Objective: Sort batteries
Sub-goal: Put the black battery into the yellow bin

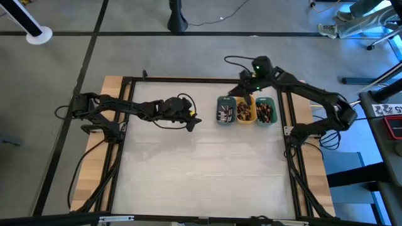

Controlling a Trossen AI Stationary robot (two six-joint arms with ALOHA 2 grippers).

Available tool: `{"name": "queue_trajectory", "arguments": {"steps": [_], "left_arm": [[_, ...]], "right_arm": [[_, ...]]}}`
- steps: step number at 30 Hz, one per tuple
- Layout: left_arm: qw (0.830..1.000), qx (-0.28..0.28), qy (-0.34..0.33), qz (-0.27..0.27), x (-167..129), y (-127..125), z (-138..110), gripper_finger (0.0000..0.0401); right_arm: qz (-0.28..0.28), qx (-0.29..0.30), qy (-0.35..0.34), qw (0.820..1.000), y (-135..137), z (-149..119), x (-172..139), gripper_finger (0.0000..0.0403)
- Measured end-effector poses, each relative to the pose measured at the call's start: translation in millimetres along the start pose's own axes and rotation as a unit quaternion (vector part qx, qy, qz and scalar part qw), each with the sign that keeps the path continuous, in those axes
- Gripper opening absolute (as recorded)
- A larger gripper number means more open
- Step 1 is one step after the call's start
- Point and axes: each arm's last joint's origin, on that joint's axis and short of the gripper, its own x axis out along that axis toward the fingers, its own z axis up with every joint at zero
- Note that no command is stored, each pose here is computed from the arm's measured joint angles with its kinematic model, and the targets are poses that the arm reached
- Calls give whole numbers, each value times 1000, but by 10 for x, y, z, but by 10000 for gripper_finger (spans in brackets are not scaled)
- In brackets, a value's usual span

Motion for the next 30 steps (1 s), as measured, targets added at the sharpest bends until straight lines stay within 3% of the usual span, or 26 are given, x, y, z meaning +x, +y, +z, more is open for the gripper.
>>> {"name": "queue_trajectory", "arguments": {"steps": [3,6,12,14,20,30], "left_arm": [[1000,-12,12,19,0,78,-1,233],[999,-21,12,34,0,138,19,233],[999,-28,-1,44,-2,208,73,233],[999,-29,-2,46,-3,222,79,233],[998,-31,10,48,-3,206,44,233],[994,-38,63,75,-18,229,-74,233]], "right_arm": [[-96,34,74,992,68,-129,-187,27],[-180,75,168,966,153,-286,-317,29],[-240,148,319,905,266,-543,-450,30],[-247,145,319,904,259,-542,-449,29],[-235,142,252,928,186,-445,-370,30],[-235,192,303,903,-206,-663,13,31]]}}
